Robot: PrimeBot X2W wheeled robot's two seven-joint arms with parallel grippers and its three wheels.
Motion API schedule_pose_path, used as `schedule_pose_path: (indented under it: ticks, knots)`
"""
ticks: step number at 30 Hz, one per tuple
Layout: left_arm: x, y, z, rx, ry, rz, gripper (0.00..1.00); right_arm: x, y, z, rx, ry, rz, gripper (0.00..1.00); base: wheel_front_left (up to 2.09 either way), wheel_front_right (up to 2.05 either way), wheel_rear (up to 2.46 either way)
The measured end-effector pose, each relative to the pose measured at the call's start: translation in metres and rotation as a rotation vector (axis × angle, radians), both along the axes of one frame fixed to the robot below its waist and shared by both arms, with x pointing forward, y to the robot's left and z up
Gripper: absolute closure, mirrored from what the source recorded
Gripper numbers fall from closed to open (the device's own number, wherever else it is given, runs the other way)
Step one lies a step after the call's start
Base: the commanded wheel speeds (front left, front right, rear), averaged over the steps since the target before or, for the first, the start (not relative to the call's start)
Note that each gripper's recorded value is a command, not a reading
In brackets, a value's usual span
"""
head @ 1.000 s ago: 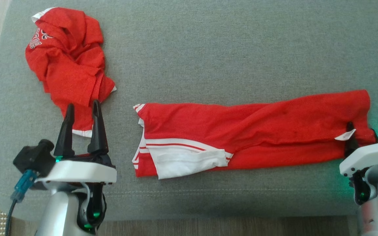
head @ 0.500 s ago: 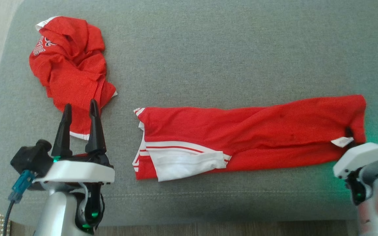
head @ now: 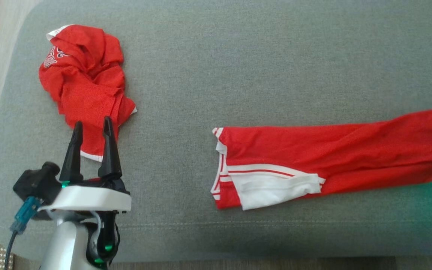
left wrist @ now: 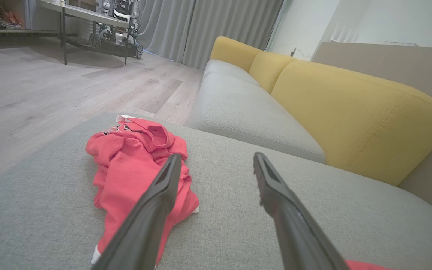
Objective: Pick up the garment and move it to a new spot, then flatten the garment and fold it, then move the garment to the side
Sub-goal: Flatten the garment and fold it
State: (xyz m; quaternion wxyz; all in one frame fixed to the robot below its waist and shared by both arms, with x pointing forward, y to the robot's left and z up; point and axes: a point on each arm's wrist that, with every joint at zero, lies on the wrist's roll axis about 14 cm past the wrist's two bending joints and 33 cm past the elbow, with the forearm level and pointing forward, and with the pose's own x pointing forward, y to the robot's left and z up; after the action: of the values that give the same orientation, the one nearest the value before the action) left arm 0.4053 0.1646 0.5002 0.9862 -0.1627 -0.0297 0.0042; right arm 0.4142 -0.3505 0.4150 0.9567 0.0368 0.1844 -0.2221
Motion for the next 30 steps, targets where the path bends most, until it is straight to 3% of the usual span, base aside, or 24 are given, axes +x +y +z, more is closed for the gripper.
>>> schedule_pose_path:
  ticks: [4, 12, 26, 30]
  knots:
    - [-0.001, -0.001, 0.004, -0.001, -0.012, -0.003, 0.0, 0.009, 0.007, 0.012, -0.01, -0.022, 0.026, 1.0, 0.0, 0.0, 0.0]
    - [-0.012, -0.007, 0.001, -0.005, 0.002, -0.016, 0.0, 0.025, 0.064, 0.033, 0.088, -0.06, 0.181, 1.0, 0.0, 0.0, 0.0]
    - [-0.016, -0.013, 0.007, -0.007, -0.014, -0.033, 0.0, 0.008, 0.169, 0.077, 0.425, -0.134, 0.464, 1.0, 0.0, 0.0, 0.0]
    - [-0.016, -0.011, 0.004, -0.006, -0.007, -0.03, 0.0, 0.002, 0.212, 0.08, 0.573, -0.143, 0.571, 1.0, 0.0, 0.0, 0.0]
